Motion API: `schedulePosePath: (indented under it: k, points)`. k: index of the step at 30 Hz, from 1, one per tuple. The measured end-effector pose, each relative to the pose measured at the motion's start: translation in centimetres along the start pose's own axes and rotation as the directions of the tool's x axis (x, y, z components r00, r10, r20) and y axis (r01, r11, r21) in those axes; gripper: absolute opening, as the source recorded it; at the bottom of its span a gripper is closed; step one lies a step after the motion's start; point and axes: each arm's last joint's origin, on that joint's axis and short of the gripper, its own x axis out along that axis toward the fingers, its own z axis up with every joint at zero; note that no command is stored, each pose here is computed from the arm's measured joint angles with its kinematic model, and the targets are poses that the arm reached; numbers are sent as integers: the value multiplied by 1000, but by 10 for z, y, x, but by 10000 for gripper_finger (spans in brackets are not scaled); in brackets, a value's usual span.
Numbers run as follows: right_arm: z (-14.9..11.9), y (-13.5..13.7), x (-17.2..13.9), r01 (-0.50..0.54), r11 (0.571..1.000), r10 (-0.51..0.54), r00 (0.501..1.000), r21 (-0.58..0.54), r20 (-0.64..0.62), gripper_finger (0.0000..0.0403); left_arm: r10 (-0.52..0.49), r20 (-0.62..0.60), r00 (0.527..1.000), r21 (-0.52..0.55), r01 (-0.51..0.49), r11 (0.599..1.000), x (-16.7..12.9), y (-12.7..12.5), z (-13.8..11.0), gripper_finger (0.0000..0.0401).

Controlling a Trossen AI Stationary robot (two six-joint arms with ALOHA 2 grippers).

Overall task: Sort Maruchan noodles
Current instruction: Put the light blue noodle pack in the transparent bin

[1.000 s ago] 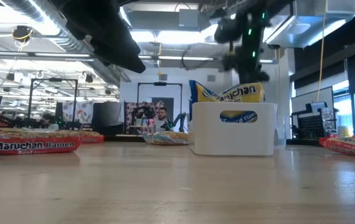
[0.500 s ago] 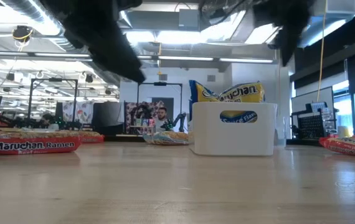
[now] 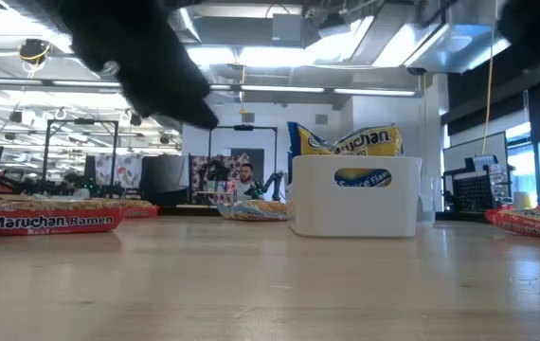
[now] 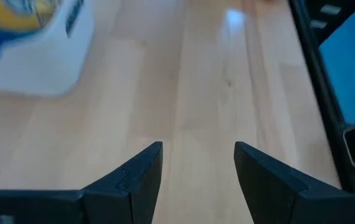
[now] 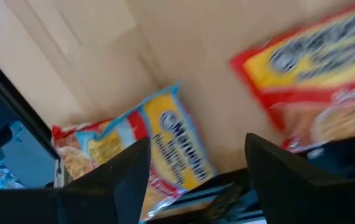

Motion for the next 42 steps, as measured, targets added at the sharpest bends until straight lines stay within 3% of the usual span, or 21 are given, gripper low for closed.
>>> schedulePosePath:
  k: [8,13,18,20,23,27,30,37,42]
  points:
    - [-48,32,36,-44,992,54,995,118,-82,232,-85,27,996,-84,87,993,12,-34,-27,194]
    - [-75,50,60,3,993,17,985,115,-173,232,-180,97,979,-112,191,975,28,-56,-46,194]
    - [-86,62,80,24,995,-4,980,94,-200,232,-199,100,975,-149,213,966,41,-68,-52,194]
    - [-83,66,83,-3,996,15,990,87,-138,232,-205,98,974,-152,219,964,46,-72,-51,194]
    - [-69,66,83,-11,997,6,998,71,67,232,-211,101,972,-152,225,962,47,-75,-49,194]
    - [-44,59,79,43,993,-82,925,113,372,232,-209,131,969,-157,228,961,47,-75,-45,194]
    - [-31,59,76,49,995,-86,870,89,486,232,-209,133,969,-151,229,962,47,-75,-45,194]
    - [-39,68,70,-1,999,7,979,-34,202,232,-218,124,968,-159,236,959,44,-79,-48,194]
    - [-50,54,86,106,994,-107,966,17,237,232,-184,139,973,-158,205,966,45,-77,-47,194]
